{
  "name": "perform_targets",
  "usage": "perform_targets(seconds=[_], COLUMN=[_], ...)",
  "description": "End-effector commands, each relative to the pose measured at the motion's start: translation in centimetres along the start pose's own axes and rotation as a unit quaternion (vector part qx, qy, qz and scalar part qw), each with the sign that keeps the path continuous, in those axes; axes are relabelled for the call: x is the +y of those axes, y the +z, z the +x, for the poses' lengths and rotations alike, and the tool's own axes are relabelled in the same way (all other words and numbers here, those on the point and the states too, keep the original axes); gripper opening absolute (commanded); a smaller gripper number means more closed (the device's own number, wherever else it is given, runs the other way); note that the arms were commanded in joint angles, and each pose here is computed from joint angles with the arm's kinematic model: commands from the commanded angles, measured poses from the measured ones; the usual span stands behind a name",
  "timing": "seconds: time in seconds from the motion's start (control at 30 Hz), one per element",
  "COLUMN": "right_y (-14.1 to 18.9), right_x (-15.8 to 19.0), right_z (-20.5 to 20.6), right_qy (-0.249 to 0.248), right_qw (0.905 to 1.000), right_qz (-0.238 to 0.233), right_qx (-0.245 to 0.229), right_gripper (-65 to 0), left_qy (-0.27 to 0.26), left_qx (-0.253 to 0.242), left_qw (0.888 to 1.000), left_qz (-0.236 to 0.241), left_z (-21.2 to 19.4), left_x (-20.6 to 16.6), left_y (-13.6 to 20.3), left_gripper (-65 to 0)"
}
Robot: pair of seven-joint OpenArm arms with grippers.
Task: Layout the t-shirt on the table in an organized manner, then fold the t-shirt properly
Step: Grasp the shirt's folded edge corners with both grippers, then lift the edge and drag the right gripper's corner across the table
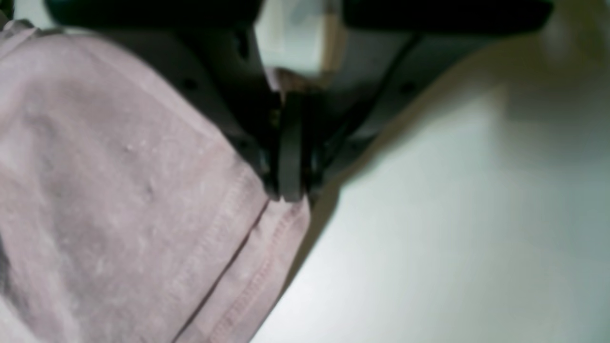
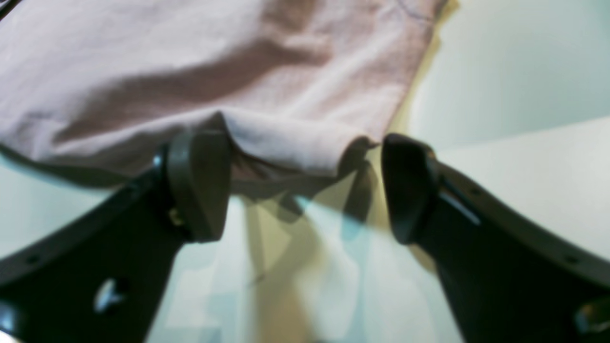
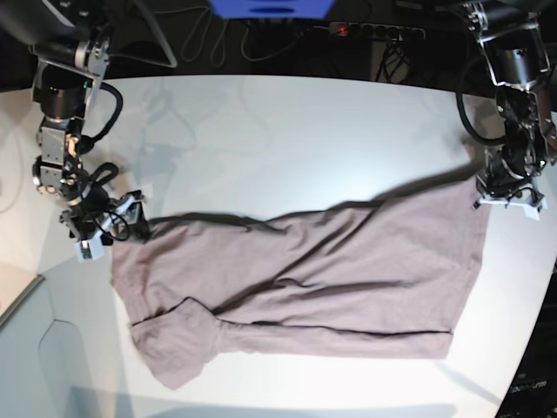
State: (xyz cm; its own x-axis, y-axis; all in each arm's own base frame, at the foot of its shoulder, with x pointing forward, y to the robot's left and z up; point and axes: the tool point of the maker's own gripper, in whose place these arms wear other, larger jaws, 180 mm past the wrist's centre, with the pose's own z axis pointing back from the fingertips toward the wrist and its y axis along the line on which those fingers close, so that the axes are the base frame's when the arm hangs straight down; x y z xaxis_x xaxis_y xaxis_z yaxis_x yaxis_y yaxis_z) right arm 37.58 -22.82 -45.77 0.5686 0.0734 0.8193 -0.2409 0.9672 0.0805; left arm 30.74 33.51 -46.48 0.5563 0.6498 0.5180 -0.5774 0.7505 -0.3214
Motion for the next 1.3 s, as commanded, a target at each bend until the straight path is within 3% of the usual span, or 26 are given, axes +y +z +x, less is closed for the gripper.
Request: perform_targets(seconds=[0.0,0.33,0.47,0.67,1.03,1.27], right_y=[0.0,-0.5,1.3,5.9,13.6,13.0], right_x=[-0.5,0.8,-0.6,-0.8,-3.8,-2.9], right_z=[2.5,2.5,3.8,7.1,10.6,12.8], right_qy=[0.010,0.032,0.074,0.158,0.218,0.235], right_qw=[0.9994,0.9991,0.9969,0.9851,0.9631,0.9590], right_qz=[0.003,0.021,0.000,-0.041,-0.145,-0.143], right_qx=[-0.031,-0.020,-0.027,-0.052,-0.064,-0.069], right_gripper=[-24.0,-65.0,-65.0,-65.0,-65.0,-65.0], left_qy=[-0.002,-0.004,-0.005,-0.038,-0.108,-0.116], left_qx=[-0.023,-0.026,-0.026,-0.065,-0.114,-0.118], left_qw=[1.000,1.000,1.000,0.997,0.986,0.985], left_qz=[-0.005,-0.006,-0.006,-0.023,-0.049,-0.052], left_z=[2.0,2.3,2.5,4.0,4.2,4.0], left_x=[-0.3,-0.4,-0.4,-1.6,-3.2,-3.4], left_y=[0.3,0.5,0.6,2.8,7.8,8.4], left_gripper=[-64.9,-64.9,-64.9,-64.9,-64.9,-64.9])
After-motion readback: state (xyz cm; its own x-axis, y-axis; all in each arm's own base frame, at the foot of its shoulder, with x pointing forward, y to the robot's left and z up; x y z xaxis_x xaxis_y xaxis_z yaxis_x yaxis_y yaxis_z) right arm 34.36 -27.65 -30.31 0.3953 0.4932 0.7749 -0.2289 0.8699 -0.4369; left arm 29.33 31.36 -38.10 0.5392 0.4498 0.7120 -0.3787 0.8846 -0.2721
